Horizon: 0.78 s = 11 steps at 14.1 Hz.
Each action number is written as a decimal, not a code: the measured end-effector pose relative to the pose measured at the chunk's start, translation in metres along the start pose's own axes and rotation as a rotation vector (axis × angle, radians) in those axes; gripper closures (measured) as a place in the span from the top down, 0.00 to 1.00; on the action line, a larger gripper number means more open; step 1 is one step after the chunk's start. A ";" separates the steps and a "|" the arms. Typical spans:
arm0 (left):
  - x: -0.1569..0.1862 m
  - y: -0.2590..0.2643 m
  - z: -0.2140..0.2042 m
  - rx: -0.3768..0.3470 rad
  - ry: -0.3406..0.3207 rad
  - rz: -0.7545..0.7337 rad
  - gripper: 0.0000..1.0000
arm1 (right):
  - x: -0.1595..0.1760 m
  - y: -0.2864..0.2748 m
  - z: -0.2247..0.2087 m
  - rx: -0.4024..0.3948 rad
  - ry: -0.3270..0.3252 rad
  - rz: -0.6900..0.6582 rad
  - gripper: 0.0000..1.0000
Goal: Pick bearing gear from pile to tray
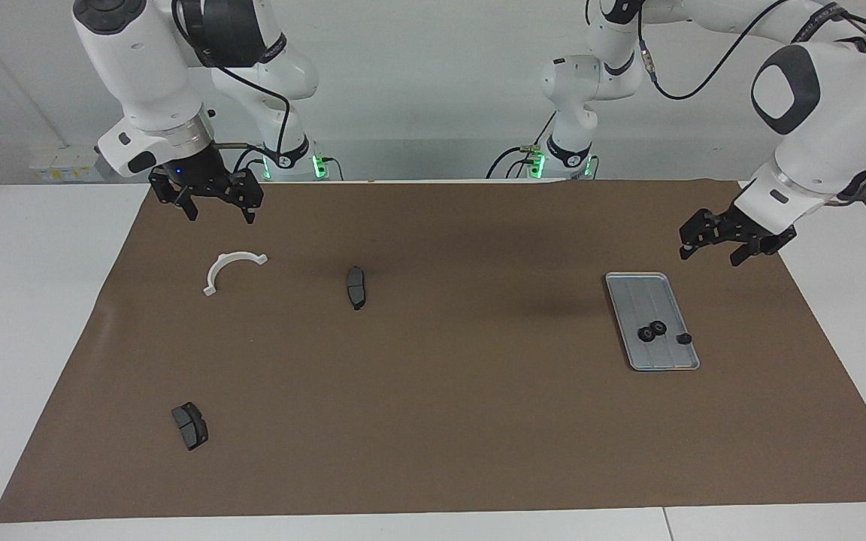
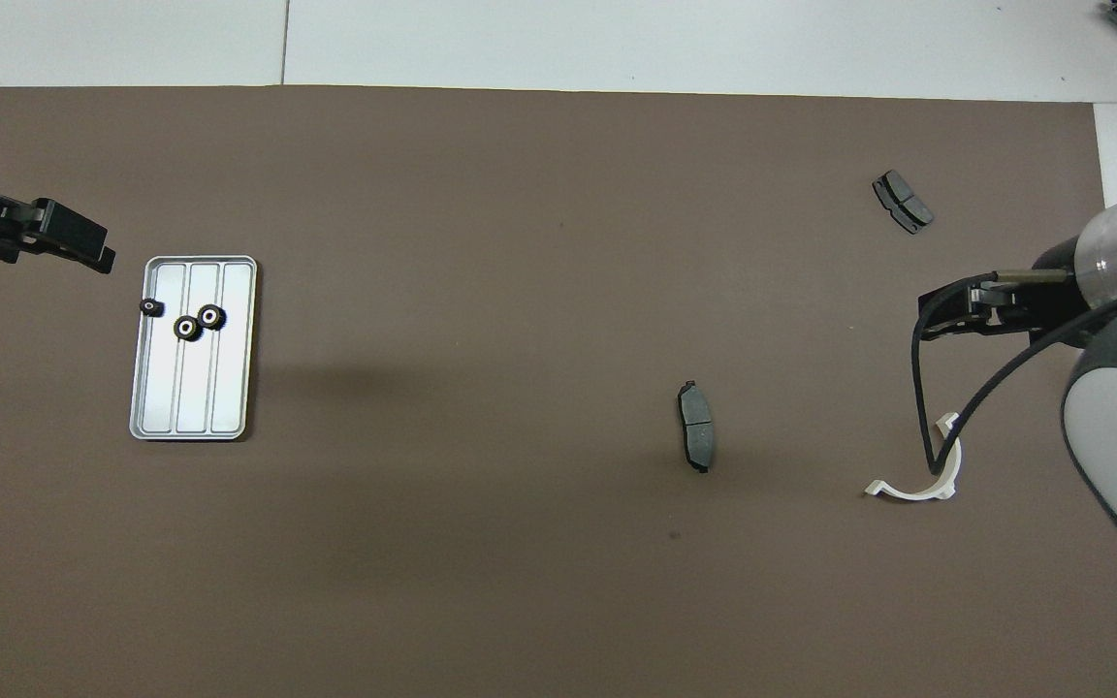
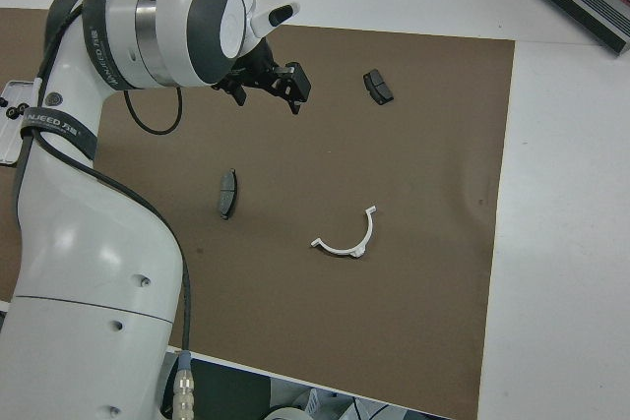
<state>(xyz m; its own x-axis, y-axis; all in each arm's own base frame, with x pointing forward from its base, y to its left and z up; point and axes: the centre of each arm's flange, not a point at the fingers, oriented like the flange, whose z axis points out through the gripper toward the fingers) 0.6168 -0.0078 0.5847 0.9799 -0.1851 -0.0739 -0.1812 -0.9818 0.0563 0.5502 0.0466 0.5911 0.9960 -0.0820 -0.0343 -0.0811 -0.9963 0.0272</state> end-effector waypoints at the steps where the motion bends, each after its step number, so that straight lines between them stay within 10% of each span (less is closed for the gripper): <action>1: -0.007 0.002 -0.006 0.001 -0.012 -0.018 1.00 | 0.000 0.000 0.000 0.000 0.000 0.000 1.00; 11: -0.013 0.002 -0.017 0.005 -0.018 -0.115 1.00 | 0.000 0.000 0.000 0.000 0.000 0.000 1.00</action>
<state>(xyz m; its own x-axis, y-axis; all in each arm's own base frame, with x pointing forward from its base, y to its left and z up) 0.6050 -0.0070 0.6028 0.9927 -0.0717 -0.0973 -0.0680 -0.9968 0.0410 0.5502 0.0466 0.5911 0.9960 -0.0820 -0.0343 -0.0811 -0.9963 0.0272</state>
